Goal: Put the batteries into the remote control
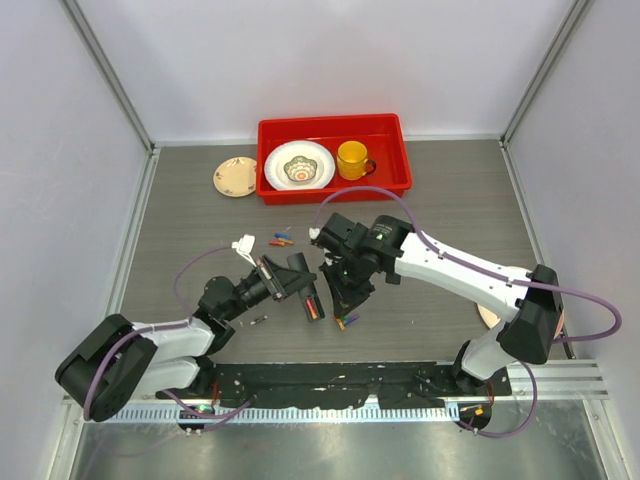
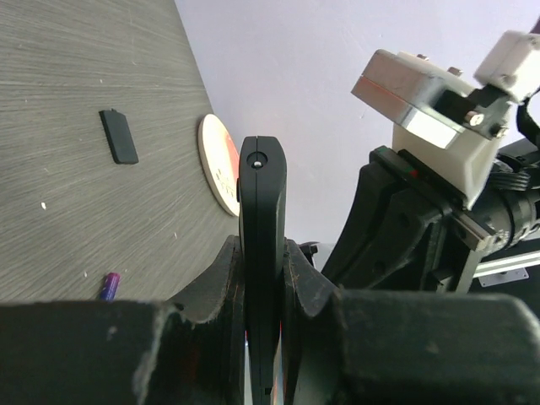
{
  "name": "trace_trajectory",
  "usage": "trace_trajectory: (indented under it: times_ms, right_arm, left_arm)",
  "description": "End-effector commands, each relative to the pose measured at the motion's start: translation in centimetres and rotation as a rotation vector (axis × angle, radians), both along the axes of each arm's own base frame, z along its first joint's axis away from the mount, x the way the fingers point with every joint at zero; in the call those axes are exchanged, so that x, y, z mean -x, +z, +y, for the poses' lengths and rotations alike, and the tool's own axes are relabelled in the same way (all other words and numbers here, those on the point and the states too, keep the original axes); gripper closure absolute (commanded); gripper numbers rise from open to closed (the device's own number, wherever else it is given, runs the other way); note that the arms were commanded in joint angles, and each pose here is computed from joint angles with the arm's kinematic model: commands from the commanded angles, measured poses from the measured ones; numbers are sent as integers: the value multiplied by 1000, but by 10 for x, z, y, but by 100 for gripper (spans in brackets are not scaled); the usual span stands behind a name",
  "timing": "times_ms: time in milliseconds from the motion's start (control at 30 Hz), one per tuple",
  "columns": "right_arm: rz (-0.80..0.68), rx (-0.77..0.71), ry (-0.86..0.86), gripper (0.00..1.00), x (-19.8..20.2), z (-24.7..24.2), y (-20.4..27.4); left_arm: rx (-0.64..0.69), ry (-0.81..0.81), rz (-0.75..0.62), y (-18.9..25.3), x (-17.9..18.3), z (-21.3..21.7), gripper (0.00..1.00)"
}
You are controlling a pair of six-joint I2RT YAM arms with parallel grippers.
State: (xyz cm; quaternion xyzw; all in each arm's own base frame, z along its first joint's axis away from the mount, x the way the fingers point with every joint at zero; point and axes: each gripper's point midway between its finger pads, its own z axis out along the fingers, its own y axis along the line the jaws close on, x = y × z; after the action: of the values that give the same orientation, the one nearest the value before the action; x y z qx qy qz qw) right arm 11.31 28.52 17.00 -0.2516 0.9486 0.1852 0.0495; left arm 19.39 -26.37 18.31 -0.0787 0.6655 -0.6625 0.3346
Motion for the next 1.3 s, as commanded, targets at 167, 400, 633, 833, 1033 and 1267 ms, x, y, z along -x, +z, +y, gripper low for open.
trace_trajectory:
  times_ms: [167, 400, 633, 833, 1033, 1267]
  right_arm:
    - [-6, -112, 44, 99, -5, 28, 33]
    - [-10, -107, 16, 99, -12, 37, 26]
    - [-26, -135, -10, 99, -19, 50, 25]
    - [-12, -117, -8, 99, -18, 51, 17]
    - [-8, -95, -17, 99, -19, 50, 10]
    - [-51, -80, -64, 99, -29, 49, 5]
  left_arm:
    - [85, 7, -71, 33, -8, -6, 100]
    - [96, 21, -36, 31, -11, -6, 100]
    - [100, 25, -34, 31, -12, -5, 100]
    - [104, 15, -37, 33, -10, -5, 100]
    - [116, 6, -46, 37, -7, -5, 100]
    - [138, -8, -58, 45, -2, -4, 100]
